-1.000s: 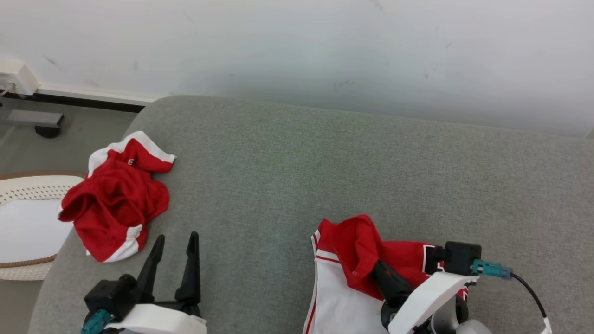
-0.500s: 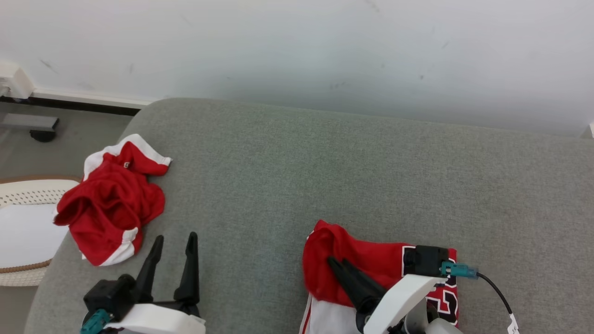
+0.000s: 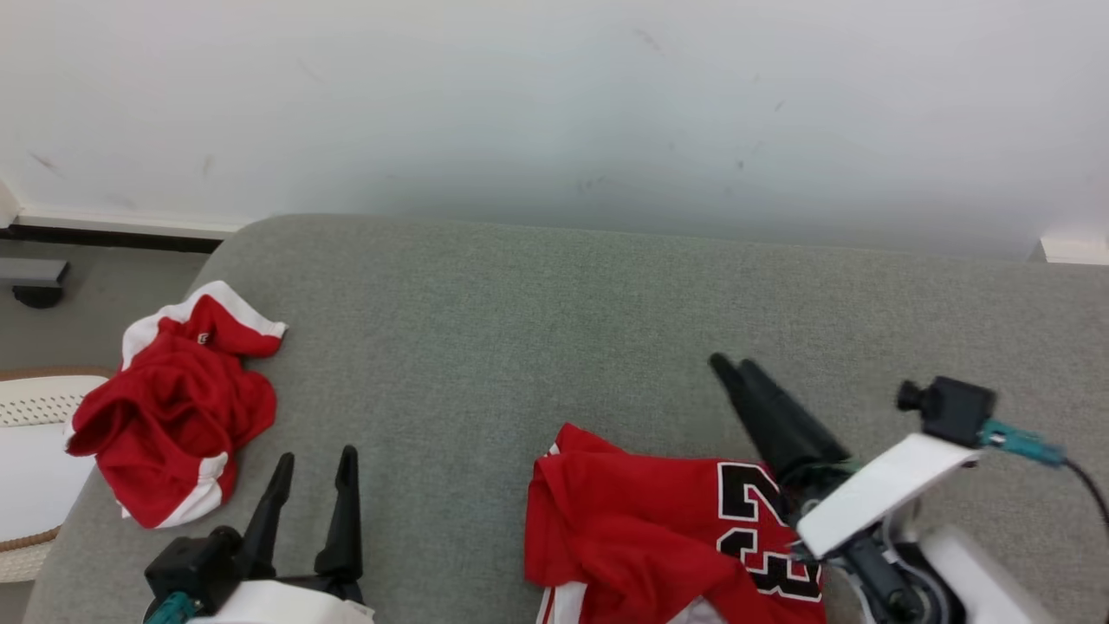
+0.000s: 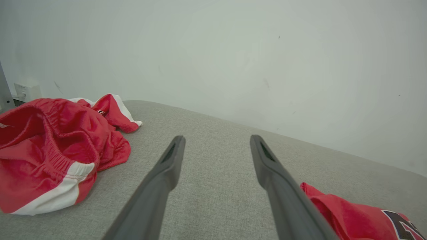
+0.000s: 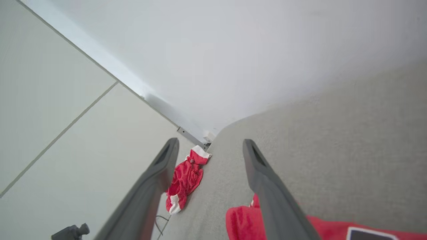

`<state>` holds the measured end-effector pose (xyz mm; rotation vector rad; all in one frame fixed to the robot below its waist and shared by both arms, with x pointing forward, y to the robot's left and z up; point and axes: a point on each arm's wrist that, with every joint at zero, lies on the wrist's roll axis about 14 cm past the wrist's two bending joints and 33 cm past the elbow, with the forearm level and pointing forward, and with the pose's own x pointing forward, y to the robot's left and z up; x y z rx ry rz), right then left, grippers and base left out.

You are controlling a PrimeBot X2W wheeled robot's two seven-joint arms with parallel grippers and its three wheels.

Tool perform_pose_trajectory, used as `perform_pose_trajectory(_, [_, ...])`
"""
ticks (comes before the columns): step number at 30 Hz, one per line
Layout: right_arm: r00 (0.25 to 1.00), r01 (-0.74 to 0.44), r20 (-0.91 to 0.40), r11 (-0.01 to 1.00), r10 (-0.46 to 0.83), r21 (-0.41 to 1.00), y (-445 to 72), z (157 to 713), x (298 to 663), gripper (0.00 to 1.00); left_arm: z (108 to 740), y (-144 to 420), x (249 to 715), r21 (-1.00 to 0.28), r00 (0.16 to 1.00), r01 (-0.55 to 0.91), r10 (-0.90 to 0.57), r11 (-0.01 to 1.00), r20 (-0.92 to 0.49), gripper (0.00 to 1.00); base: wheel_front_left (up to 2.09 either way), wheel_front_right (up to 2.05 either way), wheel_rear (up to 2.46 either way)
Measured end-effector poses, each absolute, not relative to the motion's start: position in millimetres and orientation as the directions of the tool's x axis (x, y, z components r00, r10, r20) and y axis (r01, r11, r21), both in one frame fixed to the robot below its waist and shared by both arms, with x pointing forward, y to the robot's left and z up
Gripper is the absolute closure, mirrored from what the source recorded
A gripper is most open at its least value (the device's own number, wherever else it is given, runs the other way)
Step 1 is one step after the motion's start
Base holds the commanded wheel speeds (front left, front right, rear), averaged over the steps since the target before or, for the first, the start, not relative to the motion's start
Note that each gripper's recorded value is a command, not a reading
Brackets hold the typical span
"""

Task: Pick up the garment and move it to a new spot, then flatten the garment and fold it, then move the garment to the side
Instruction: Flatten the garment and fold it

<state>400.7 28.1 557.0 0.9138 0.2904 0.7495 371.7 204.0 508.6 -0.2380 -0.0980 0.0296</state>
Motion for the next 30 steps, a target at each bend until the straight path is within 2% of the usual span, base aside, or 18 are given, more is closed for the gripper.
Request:
perform_pose_trajectory(4, [0.797,-0.483,0.128,0.495,0.590,0.722,-28.9,572.9,417.7,0.00,509.9,201.6,372.3,-0.239,0.995,-0.010,0.034,0.971,0.098,0.00,0.00,0.00,0.00])
perform_pose_trajectory(8, [0.866,-0.482,0.185,0.676,0.465,0.557,-88.5,586.1,429.8,0.00,519.3,198.3,375.4,-0.241,0.991,0.007,0.025,0.970,0.128,0.00,0.00,0.00,0.00])
perform_pose_trajectory(10, [0.890,-0.454,0.199,0.766,0.410,0.456,-114.7,585.6,430.3,0.00,525.3,196.4,377.3,-0.240,0.989,0.017,0.019,0.971,0.147,0.00,0.00,0.00,0.00])
perform_pose_trajectory(14, [0.926,-0.365,0.217,0.879,0.308,0.307,-154.1,577.6,421.7,0.00,536.4,190.8,381.2,-0.239,0.983,0.042,0.003,0.970,0.182,0.00,0.00,0.00,0.00])
perform_pose_trajectory(23, [0.976,-0.162,0.178,0.966,0.126,0.204,-199.1,543.4,388.6,0.00,539.1,178.6,386.3,-0.237,0.981,0.078,-0.032,0.968,0.192,0.00,0.00,0.00,0.00])
perform_pose_trajectory(30, [0.987,-0.119,0.127,0.974,0.095,0.194,-196.1,522.3,375.4,0.00,530.6,173.0,388.7,-0.229,0.985,0.087,-0.050,0.970,0.166,0.00,0.00,0.00,0.00])
